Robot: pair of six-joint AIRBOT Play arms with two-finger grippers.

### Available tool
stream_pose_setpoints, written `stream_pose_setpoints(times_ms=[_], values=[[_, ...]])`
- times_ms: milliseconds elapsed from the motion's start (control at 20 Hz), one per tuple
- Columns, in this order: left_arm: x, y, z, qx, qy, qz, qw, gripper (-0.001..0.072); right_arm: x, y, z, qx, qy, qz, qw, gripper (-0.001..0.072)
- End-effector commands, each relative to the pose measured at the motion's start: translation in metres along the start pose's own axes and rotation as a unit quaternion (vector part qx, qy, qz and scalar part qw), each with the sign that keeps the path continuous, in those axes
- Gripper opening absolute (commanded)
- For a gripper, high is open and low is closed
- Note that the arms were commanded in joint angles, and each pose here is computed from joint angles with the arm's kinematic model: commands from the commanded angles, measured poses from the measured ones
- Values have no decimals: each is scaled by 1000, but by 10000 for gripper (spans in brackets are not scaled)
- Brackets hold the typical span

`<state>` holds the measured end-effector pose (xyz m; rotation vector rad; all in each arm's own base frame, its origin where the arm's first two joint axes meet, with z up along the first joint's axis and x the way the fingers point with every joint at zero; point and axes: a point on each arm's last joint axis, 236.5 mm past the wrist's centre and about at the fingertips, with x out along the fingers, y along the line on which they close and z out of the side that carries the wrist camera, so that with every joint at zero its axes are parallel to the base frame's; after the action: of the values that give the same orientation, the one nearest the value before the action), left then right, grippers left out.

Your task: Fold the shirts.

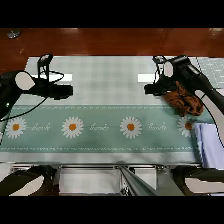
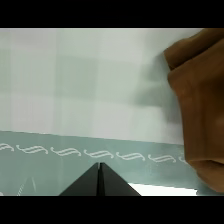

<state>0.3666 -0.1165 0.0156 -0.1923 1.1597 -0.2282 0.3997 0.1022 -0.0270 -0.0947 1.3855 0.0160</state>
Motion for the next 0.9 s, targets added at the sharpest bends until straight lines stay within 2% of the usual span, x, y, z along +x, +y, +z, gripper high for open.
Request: stream_pose_setpoints(times_ms=[0, 550, 700, 750, 800, 850], values=[[0, 1, 0, -1, 0, 0, 1000, 32, 0, 0, 0, 0, 0, 0, 1000, 20], [0, 1, 0, -1, 0, 0, 1000, 32, 0, 1, 2, 0, -5, 2, 1000, 21], [-1, -3, 22, -4, -47, -7, 999, 32, -4, 2, 42, -11, -89, 3, 996, 25], [-3, -4, 37, -4, -79, -9, 997, 32, -8, -10, 59, -28, -126, -25, 991, 135], [-5, -3, 53, -2, -113, -9, 994, 45, -13, -27, 75, -36, -158, -63, 985, 462], [-7, -2, 68, 3, -144, -5, 990, 244, -20, -50, 91, -25, -191, -100, 976, 625]])
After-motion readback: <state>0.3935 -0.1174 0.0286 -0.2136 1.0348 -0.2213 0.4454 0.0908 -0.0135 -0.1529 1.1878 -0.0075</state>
